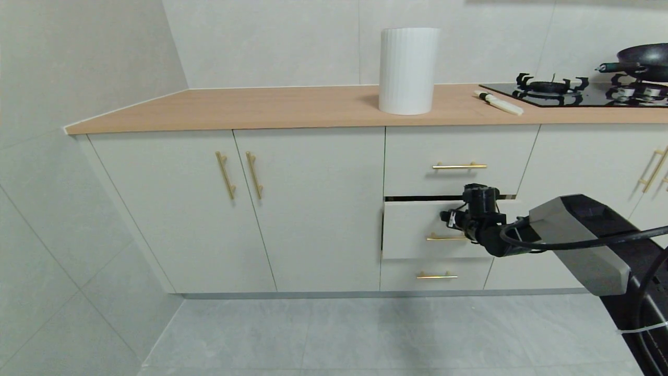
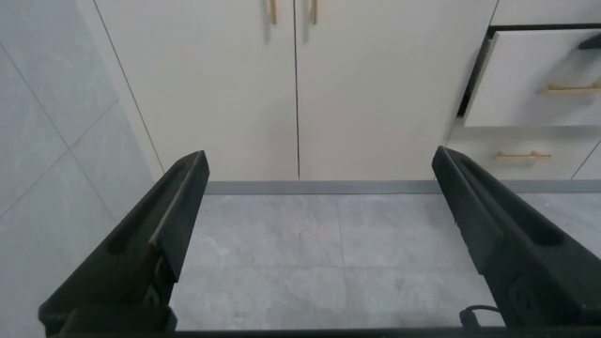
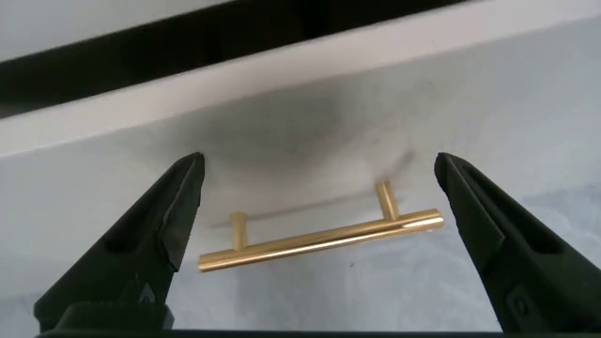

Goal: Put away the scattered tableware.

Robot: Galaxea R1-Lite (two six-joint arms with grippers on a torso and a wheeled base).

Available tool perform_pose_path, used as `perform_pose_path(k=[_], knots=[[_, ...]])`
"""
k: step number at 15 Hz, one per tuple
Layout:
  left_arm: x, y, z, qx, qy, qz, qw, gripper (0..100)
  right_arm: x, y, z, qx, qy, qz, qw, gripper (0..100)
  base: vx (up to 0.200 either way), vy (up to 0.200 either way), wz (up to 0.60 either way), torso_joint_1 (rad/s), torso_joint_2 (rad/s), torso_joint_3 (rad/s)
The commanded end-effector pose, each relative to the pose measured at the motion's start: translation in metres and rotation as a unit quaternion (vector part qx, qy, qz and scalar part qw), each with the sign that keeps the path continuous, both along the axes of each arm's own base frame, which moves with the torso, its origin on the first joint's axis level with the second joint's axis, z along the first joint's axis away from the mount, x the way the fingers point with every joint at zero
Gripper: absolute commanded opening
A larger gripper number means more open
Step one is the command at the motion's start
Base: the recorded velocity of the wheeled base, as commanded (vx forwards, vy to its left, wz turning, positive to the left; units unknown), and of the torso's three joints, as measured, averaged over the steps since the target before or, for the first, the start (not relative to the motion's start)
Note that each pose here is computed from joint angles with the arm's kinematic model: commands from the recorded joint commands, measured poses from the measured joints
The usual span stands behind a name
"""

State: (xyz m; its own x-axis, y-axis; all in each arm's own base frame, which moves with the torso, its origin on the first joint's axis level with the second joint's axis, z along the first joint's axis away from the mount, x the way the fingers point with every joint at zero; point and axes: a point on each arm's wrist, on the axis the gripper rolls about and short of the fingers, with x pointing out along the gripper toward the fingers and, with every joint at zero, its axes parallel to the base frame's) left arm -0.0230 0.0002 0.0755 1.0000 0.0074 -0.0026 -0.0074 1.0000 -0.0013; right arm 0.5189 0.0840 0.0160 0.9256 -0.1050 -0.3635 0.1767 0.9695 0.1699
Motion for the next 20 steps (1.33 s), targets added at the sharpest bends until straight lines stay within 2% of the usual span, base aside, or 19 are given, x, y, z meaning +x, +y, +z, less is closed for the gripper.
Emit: perform_pose_path(k=[1, 7, 20], knots=[[0.000, 0.000, 0.000, 0.000, 0.000, 0.000, 1.0000, 100, 0.006, 0.001, -0.011, -0.002, -0.002, -0.007, 1.000, 100, 0.000, 0.000, 0.00, 0.000, 0.00, 0.000], [0.000, 0.000, 0.000, 0.000, 0.000, 0.000, 1.0000, 100, 0.026, -0.007, -0.014, -0.010, -0.041, -0.057, 0.997, 100, 0.000, 0.000, 0.00, 0.000, 0.00, 0.000], [0.000, 0.000, 0.000, 0.000, 0.000, 0.000, 1.0000, 100, 0.032, -0.010, -0.020, -0.001, -0.055, -0.068, 0.996, 100, 0.000, 0.000, 0.00, 0.000, 0.00, 0.000]])
